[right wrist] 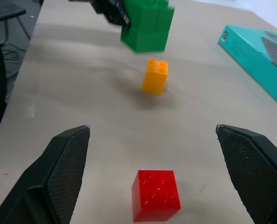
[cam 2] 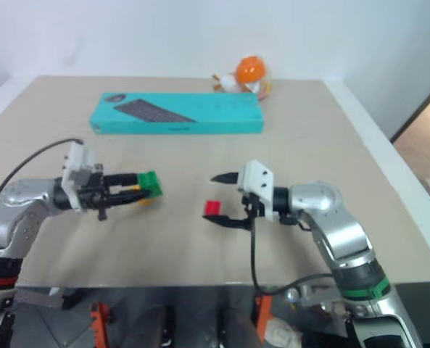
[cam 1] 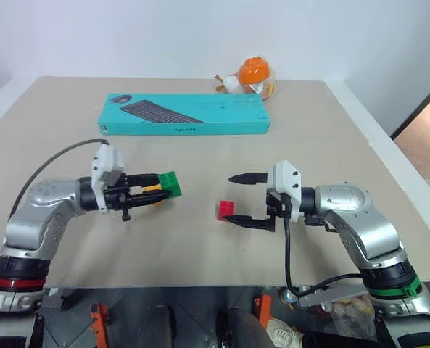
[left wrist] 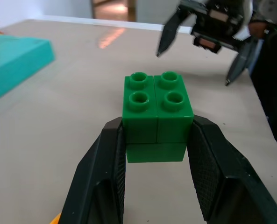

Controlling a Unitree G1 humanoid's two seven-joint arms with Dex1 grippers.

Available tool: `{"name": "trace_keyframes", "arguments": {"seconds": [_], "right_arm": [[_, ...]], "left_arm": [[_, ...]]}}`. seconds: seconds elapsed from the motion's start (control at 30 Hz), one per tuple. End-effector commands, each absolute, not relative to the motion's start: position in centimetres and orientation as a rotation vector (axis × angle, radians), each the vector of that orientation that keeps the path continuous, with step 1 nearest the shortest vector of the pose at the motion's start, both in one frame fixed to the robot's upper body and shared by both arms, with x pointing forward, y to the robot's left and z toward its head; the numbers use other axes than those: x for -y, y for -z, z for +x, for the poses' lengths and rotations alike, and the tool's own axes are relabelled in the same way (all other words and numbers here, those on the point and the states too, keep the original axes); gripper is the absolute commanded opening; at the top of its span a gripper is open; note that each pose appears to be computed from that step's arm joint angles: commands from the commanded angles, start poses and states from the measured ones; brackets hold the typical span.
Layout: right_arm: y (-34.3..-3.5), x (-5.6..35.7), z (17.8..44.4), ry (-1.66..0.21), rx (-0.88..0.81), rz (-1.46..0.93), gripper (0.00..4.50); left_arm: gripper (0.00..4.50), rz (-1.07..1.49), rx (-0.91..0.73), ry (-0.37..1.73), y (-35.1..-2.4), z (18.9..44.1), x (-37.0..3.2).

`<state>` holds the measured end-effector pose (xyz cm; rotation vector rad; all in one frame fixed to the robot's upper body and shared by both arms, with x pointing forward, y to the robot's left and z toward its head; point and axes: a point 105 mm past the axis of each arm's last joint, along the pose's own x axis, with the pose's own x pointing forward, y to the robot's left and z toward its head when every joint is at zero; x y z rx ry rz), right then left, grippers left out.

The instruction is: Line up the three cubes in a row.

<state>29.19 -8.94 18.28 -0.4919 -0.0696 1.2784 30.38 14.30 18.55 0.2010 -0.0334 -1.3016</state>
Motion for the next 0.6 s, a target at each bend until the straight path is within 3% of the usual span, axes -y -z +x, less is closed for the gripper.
{"name": "trace_keyframes", "arguments": {"seconds": [0.03, 0.27, 0.6], "right_arm": [[-19.9, 9.5, 28.9, -1.23, 0.135, -0.522, 4.5], [-19.5, 9.9, 28.2, -1.199, 0.114, -0.506, 4.5], [-18.9, 9.9, 27.9, -1.223, 0.081, -0.463, 4.5]], "left_arm": [[1.3, 0.269, 0.001, 1.371, -17.8, 30.7, -13.3], [1.3, 0.397, -0.071, 1.456, -15.2, 31.7, -12.0], [1.3, 0.411, -0.072, 1.449, -14.5, 32.5, -11.1]]}}
